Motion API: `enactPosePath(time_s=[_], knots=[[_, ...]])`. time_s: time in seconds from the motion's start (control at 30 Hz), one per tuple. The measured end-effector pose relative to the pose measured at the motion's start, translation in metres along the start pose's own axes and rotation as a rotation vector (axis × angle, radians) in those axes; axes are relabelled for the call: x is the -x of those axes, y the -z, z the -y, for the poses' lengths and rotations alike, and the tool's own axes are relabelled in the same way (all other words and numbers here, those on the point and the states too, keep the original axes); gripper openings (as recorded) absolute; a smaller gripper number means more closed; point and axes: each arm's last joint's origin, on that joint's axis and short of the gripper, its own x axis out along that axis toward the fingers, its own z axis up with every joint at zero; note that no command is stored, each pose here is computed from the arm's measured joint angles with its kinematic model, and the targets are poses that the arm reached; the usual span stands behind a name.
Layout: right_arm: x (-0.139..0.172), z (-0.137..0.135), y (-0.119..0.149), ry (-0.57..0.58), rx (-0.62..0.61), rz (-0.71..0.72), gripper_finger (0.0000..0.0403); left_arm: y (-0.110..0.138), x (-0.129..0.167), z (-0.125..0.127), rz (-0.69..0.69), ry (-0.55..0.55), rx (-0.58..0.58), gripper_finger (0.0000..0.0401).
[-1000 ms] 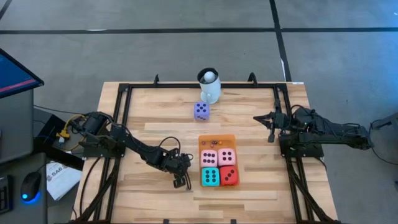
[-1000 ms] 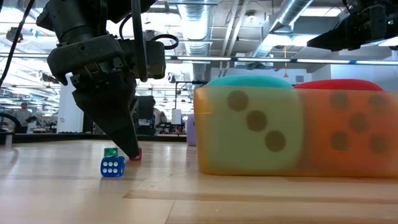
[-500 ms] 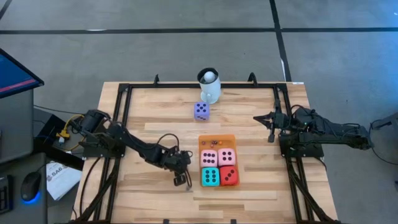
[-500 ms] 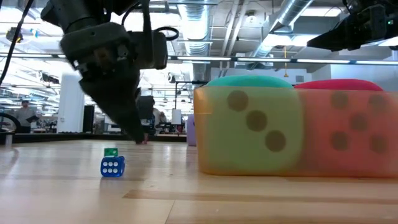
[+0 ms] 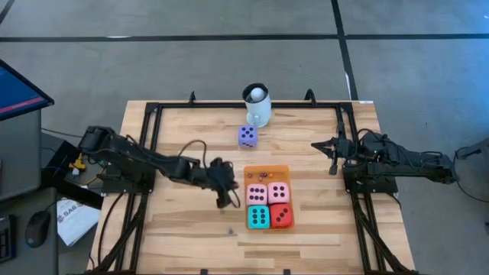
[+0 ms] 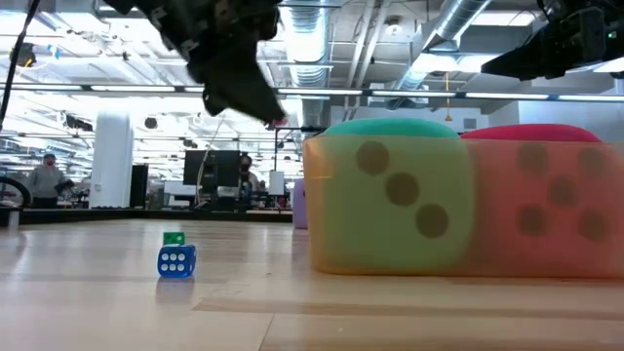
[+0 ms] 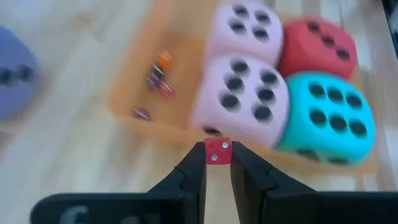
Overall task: Pick & Place Dice
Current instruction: Put the small pink dice into the orange bin
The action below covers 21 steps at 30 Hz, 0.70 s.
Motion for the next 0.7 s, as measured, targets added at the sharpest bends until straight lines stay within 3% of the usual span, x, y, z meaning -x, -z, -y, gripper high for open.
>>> enactPosePath(time_s=[0.33,0.7], knots=[[0.0,0.0,0.0,0.0,0.0,0.001,0.0,-0.042,0.012,-0.027,0.288,-0.016,0.036,0.004],[0.0,0.0,-0.001,0.003,-0.001,0.007,0.0,-0.057,0.013,-0.047,0.398,-0.072,0.075,0.004]])
